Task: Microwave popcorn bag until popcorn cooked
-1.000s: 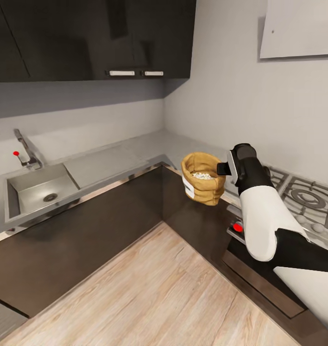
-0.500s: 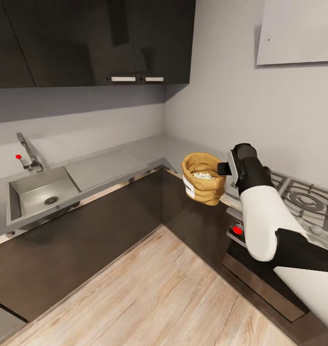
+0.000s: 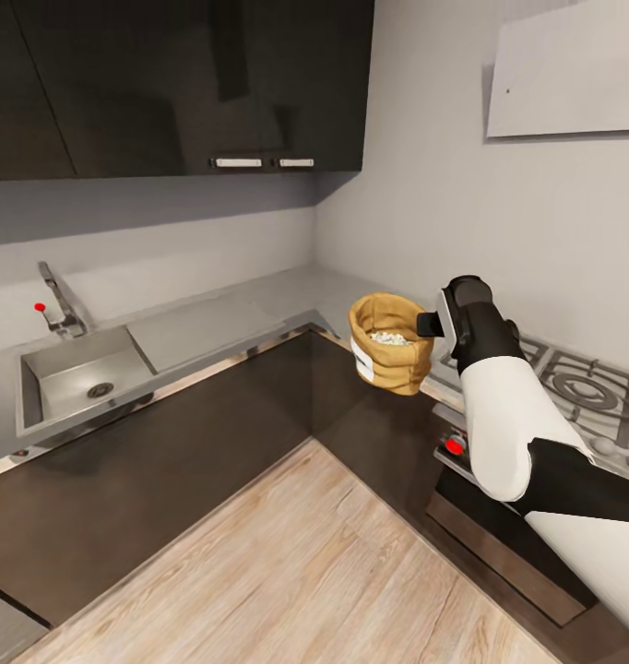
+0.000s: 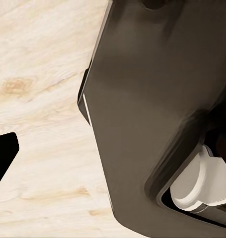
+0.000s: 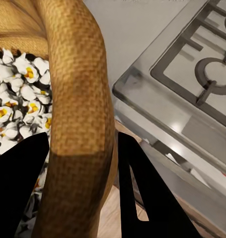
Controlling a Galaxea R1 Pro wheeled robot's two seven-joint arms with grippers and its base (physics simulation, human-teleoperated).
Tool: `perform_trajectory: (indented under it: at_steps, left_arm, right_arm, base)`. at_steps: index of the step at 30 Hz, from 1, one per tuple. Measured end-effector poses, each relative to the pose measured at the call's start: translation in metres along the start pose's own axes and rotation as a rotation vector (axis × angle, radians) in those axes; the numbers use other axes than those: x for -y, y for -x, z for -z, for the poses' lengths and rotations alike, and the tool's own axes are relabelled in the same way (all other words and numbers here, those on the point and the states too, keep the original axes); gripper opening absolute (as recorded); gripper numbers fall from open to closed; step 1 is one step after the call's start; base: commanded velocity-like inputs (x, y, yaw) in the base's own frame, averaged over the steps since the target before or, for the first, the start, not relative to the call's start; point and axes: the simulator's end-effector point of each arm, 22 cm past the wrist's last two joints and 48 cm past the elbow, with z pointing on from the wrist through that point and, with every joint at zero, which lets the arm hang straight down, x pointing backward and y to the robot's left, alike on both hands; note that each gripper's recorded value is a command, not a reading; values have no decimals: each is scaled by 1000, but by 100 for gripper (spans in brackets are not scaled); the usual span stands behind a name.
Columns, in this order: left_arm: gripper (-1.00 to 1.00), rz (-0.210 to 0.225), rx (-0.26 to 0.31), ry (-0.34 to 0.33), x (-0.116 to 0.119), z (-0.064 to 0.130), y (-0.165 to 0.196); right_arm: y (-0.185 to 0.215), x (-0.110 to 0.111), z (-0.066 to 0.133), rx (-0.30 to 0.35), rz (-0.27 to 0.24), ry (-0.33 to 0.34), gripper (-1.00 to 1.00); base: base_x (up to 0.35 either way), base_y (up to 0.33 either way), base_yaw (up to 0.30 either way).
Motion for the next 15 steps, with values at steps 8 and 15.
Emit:
perform_trajectory:
  at_steps: [8,15]
  left_arm:
    - [100,1,12,-5,2,0,5]
    - [100,2,22,-9,3,0,9]
  right_arm:
    - [4,1,8,10,-2,2,-100]
    - [10,3,16,23,-5,2,-100]
  base:
    - [0,0,0]
    - [0,0,0]
